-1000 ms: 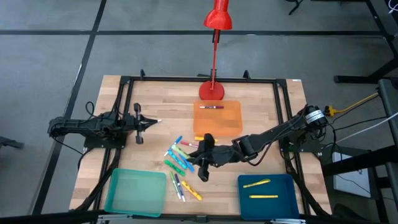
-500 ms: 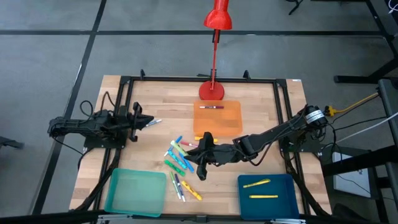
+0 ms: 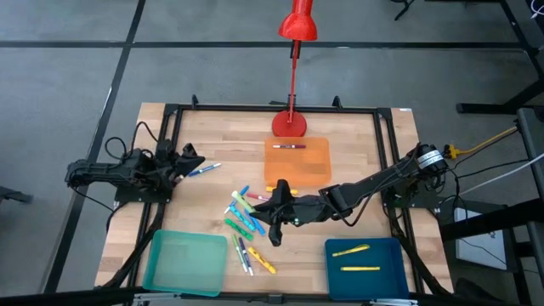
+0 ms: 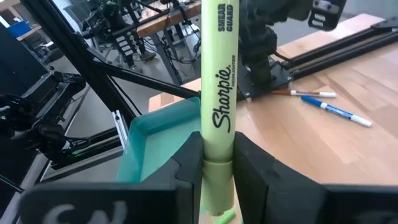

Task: Pick & Place Markers
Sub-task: Put the green highlighter pen into the green bin

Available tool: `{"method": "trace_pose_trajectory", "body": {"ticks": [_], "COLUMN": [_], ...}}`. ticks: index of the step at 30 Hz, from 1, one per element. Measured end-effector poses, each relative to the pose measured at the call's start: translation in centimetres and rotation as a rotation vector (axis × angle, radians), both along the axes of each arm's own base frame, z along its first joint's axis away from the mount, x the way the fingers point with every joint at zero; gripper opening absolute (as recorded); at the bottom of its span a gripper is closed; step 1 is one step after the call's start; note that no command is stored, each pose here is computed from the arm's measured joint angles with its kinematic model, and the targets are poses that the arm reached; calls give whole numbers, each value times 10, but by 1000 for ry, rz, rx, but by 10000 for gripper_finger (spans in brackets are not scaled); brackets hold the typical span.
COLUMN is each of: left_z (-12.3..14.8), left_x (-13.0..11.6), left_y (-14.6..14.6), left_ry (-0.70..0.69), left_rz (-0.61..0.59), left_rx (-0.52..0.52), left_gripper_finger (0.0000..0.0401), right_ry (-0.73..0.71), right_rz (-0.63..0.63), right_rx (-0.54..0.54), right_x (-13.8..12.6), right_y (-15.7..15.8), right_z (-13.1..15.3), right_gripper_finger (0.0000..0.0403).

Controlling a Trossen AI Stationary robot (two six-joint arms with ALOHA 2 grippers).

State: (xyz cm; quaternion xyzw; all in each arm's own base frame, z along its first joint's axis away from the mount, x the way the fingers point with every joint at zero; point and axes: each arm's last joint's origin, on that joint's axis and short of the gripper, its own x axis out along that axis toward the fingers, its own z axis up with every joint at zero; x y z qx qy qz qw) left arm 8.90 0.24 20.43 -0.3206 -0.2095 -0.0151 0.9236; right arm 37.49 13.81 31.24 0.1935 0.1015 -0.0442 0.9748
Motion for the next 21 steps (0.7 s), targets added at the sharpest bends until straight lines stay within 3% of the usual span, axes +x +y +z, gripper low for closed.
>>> {"method": "trace_pose_trajectory", "body": {"ticks": [15, 21], "left_z": [50, 84], "left_x": [9, 25], "left_y": [0, -2], "left_ry": [18, 12], "left_rz": [-1, 0], "left_rx": [-15, 117], "left_gripper_finger": [215, 250], "right_ry": [-118, -195], "right_rz": [-42, -86], "right_rx": [-3, 11], "right_x": [9, 14], "right_y": [-19, -35], "right_z": [12, 20], "right_gripper_finger": [66, 66]}}
